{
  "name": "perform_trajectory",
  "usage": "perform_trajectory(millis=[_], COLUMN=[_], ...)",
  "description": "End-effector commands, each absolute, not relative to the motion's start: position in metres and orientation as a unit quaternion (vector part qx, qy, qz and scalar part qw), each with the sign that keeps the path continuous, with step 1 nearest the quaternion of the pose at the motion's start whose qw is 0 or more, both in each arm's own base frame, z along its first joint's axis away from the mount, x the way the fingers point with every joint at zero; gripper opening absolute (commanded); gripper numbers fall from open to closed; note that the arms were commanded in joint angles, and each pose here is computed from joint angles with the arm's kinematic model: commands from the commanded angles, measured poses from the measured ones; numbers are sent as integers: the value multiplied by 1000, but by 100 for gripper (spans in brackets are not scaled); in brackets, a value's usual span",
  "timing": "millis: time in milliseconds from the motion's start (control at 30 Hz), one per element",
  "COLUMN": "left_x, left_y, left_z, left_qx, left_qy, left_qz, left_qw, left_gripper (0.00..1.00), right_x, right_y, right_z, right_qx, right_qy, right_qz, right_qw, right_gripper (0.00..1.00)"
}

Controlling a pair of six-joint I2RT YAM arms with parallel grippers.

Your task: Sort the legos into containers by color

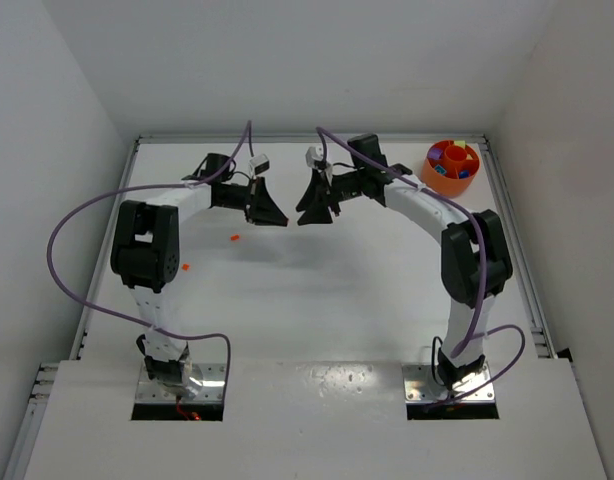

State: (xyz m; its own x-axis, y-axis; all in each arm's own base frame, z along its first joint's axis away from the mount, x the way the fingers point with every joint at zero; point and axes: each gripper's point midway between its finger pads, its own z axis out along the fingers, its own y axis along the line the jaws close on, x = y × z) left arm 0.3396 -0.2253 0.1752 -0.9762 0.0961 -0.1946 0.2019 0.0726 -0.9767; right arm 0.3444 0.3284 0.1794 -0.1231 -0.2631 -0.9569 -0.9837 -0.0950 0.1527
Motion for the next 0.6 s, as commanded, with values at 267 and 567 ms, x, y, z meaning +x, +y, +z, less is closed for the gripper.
perform_trajectory(millis=[267, 567], left_x=[313, 313], left_y=[-229, -236], left_z=[220, 219], left_qx=[170, 173], left_qy=[673, 672], left_qz=[-719, -720], left_qw=[37, 27], left_gripper=[6, 6], right_x=[340, 336], right_y=[345, 354], right_z=[190, 181], right_qx=[-596, -610], right_qy=[512, 512], right_qz=[479, 470], right_qw=[391, 382], right_gripper=[46, 46])
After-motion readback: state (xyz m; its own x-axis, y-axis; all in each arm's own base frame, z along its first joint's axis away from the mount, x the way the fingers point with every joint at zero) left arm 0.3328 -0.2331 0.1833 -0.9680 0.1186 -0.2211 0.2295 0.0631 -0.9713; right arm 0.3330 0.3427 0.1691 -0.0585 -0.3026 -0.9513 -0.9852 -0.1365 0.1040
